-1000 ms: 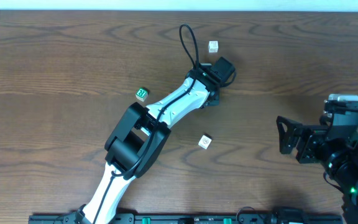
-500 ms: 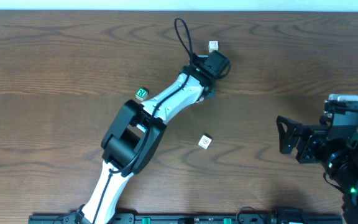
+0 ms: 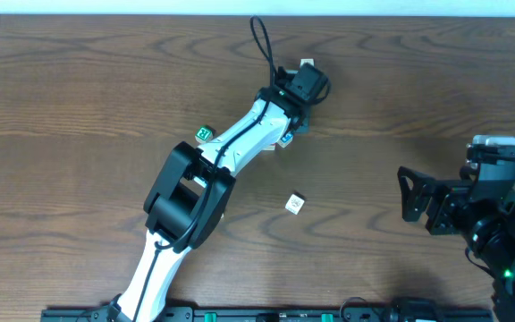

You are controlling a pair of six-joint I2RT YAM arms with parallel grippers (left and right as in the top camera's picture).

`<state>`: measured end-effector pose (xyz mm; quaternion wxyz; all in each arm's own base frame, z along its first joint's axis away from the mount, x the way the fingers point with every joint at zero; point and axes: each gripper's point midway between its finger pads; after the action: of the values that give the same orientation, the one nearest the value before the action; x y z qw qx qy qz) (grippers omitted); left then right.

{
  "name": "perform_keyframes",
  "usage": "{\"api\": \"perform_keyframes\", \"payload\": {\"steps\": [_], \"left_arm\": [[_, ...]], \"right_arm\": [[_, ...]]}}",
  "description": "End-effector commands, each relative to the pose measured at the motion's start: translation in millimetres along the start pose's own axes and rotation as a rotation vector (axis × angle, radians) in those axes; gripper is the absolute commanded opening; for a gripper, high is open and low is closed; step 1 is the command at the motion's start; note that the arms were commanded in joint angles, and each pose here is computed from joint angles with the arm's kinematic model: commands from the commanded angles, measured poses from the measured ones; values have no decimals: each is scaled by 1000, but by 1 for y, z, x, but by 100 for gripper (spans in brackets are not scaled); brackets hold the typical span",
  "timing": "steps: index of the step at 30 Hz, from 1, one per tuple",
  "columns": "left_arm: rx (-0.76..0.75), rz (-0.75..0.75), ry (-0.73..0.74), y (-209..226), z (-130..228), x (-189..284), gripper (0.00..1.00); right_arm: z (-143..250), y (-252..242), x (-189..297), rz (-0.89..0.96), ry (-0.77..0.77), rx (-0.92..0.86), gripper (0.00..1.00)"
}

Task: Spell out Ai2
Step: 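Lower the '2' block beside the 'I' block and release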

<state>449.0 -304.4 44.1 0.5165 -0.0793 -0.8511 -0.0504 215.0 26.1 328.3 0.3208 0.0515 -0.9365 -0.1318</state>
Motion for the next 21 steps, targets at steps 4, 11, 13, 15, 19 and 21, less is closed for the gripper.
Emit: {"api": "perform_keyframes", "payload": {"steps": [4, 11, 13, 15, 19, 21], "left_arm": [[-34, -50, -146, 16, -71, 75, 18], [210, 47, -200, 127, -121, 168, 6], [282, 129, -126, 156, -112, 165, 6], [312, 133, -71, 174, -100, 154, 6], [295, 187, 48, 178, -68, 124, 6], [298, 310, 92, 168, -56, 111, 6]], "right_arm": [[-3, -5, -12, 13, 32, 51, 20], [-15, 6, -109, -160, 184, 35, 1], [-14, 16, -151, -285, 249, 2, 1], [-5, 23, -184, -380, 313, -36, 1], [27, 43, -244, -573, 474, -171, 1], [39, 50, -265, -601, 518, -224, 1]]}}
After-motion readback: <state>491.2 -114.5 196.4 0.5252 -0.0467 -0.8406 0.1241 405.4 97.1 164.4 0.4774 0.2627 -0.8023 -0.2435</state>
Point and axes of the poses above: each gripper's point midway between its finger pads, its own x axis back along the fingers, its own y axis along the line the jaws close on, z = x × y, and after that the axes turned 5 degrees about -x, right-handed
